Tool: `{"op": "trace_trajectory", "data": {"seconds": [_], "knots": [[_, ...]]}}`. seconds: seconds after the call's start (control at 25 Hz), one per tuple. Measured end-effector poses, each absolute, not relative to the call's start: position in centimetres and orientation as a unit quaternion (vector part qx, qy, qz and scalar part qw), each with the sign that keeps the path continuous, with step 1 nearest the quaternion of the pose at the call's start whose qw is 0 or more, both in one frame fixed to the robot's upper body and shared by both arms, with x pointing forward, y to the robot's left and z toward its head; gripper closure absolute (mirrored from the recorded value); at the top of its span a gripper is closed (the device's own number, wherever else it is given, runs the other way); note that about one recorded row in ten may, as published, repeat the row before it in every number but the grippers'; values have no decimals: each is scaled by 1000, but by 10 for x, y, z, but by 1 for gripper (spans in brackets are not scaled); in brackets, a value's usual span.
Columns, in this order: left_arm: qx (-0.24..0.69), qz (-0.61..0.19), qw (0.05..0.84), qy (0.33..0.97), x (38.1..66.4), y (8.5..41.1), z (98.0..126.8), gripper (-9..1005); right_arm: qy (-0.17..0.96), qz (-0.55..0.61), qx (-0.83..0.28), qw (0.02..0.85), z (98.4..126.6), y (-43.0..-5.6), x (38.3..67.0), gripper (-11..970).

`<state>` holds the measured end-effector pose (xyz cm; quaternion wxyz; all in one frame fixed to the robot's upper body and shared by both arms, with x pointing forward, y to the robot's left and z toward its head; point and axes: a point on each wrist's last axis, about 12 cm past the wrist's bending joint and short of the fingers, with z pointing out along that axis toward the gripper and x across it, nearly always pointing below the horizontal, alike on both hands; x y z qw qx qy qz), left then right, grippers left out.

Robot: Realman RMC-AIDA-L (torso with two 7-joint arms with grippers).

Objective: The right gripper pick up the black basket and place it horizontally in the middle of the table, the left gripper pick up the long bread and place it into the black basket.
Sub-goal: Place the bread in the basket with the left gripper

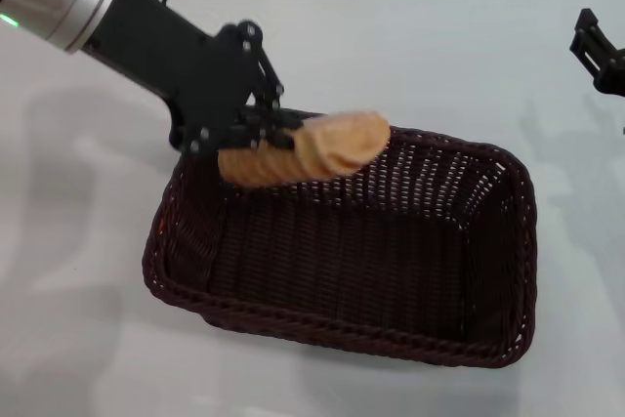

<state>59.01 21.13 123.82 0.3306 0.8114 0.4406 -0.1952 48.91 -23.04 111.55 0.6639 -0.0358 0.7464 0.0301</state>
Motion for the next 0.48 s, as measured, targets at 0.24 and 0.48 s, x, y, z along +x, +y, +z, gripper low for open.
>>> {"op": "trace_trajectory", "data": {"seconds": [0.24,0.48], "knots": [[783,-231,294,498,594,205,1233,935,739,33,-48,671,1121,-226,493,187],[781,-236,279,507,596,198,1231,873,738,34,-52,672,1123,-225,494,188]]}}
